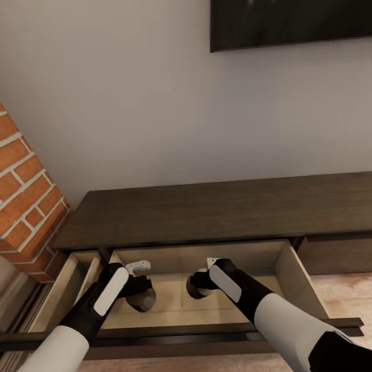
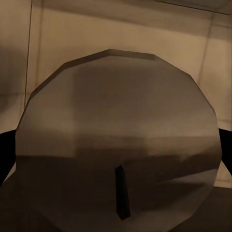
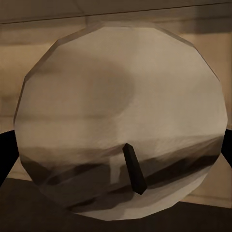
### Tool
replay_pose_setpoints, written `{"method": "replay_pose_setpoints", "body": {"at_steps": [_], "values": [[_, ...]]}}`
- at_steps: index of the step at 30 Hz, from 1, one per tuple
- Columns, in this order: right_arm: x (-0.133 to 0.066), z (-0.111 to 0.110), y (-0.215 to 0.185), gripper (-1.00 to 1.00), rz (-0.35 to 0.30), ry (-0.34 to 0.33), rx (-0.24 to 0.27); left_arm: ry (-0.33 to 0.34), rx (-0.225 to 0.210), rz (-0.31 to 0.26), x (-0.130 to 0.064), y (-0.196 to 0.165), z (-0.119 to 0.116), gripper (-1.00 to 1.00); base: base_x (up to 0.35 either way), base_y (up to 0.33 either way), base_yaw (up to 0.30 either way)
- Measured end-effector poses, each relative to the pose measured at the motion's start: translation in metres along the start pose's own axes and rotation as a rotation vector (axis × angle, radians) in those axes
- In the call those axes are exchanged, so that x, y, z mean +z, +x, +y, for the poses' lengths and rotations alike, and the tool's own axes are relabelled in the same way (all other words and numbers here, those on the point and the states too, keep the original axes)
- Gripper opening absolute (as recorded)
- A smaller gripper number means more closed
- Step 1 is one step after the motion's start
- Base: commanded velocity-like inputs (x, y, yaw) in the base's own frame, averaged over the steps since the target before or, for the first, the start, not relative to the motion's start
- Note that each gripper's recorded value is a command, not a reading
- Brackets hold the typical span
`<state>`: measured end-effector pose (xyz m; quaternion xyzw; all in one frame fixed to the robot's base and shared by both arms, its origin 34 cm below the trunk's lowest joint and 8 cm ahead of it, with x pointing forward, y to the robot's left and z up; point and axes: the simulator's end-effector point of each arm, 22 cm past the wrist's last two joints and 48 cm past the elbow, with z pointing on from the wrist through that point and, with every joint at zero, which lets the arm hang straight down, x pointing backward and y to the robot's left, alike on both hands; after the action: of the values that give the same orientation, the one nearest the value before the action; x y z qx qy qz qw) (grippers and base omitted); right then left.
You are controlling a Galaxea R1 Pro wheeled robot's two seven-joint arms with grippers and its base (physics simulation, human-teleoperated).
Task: Place each of the two pumpkins and all three candles from the living room inside a cabinet in the living room (use any cabinet), then make sure every cabinet is closed, and position the cauldron so it is next to a table in the living room.
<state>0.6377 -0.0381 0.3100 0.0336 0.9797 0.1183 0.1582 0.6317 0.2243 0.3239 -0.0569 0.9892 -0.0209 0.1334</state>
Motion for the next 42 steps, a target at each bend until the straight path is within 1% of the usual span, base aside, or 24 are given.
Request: {"method": "replay_pose_setpoints", "body": {"at_steps": [4, 13, 19, 21, 24, 26, 29, 38, 42], "values": [[0.000, 0.000, 0.000, -1.00, 0.000, 0.000, 0.000, 0.001, 0.000, -0.001, 0.000, 0.000, 0.000, -1.00, 0.000, 0.000, 0.000], [0.018, -0.006, 0.014, -1.00, 0.038, 0.006, 0.009, -0.005, -0.001, 0.034, 0.018, 0.011, 0.002, -1.00, 0.000, 0.000, 0.000], [0.017, -0.007, 0.013, -1.00, 0.035, 0.012, 0.001, -0.002, 0.000, 0.028, 0.017, 0.009, 0.001, -1.00, 0.000, 0.000, 0.000], [0.017, -0.010, 0.013, -1.00, 0.035, 0.024, -0.002, -0.002, 0.000, 0.028, 0.017, 0.009, 0.001, -1.00, 0.000, 0.000, 0.000], [0.017, -0.020, 0.013, -1.00, 0.034, 0.069, -0.006, -0.002, 0.000, 0.027, 0.017, 0.009, 0.001, -1.00, 0.000, 0.000, 0.000], [0.018, -0.023, 0.015, -1.00, 0.039, 0.082, -0.003, -0.003, 0.001, 0.032, 0.019, 0.011, 0.001, -1.00, 0.000, 0.000, 0.000], [0.024, -0.026, 0.020, -1.00, 0.052, 0.090, 0.001, -0.003, 0.000, 0.042, 0.024, 0.015, 0.001, -1.00, 0.000, 0.000, 0.000], [0.024, -0.026, 0.020, -1.00, 0.055, 0.092, 0.003, -0.004, 0.000, 0.040, 0.024, 0.014, 0.002, -1.00, 0.000, 0.000, 0.000], [0.031, -0.028, 0.027, -1.00, 0.073, 0.093, 0.007, -0.006, 0.000, 0.056, 0.032, 0.019, 0.002, -1.00, 0.000, 0.000, 0.000]]}}
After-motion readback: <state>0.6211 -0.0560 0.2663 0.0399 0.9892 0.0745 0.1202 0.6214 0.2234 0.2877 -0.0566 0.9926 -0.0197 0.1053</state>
